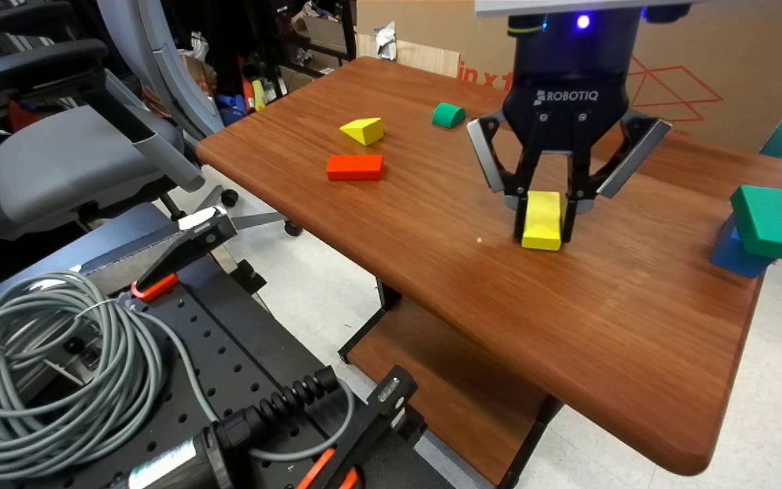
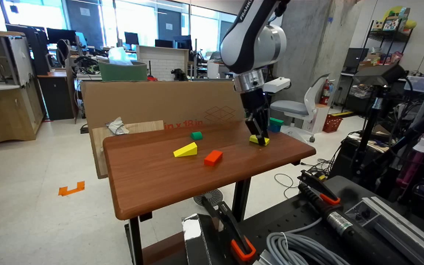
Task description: Move the yellow object
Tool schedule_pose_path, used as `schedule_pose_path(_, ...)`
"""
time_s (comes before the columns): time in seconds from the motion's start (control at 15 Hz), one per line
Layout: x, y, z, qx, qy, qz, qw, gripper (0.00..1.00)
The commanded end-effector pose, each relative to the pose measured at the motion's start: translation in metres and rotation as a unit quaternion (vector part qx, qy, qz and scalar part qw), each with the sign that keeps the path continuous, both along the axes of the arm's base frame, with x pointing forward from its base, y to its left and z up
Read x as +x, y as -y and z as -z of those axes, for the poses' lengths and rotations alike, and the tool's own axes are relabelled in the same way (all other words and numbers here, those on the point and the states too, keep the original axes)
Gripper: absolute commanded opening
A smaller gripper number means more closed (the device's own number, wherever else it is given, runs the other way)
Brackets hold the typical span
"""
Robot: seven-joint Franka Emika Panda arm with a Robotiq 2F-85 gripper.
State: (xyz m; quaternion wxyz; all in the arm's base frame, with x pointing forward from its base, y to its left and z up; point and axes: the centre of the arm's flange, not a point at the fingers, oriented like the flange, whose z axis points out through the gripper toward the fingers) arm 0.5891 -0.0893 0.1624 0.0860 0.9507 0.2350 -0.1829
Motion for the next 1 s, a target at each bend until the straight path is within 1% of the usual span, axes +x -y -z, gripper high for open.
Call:
schedule_pose_path(0.0,-0.042,0.001,-0.011,-0.001,0.008,0.014,0.9999,0.09)
schedule_pose_path(0.27,-0.064,0.021,-0.015,-0.003,0.007,0.048,0.9988,0.09)
schedule_pose_path(0.47,-0.072,0.037,-0.019,-0.007,0.013,0.068,0.9976,0.09)
schedule_pose_path(0.73,-0.067,0.052,-0.02,-0.019,0.019,0.085,0.996,0.09)
schedule_pose_path(0.93,-0.063,0.058,-0.015,-0.028,0.012,0.09,0.9955,0.09)
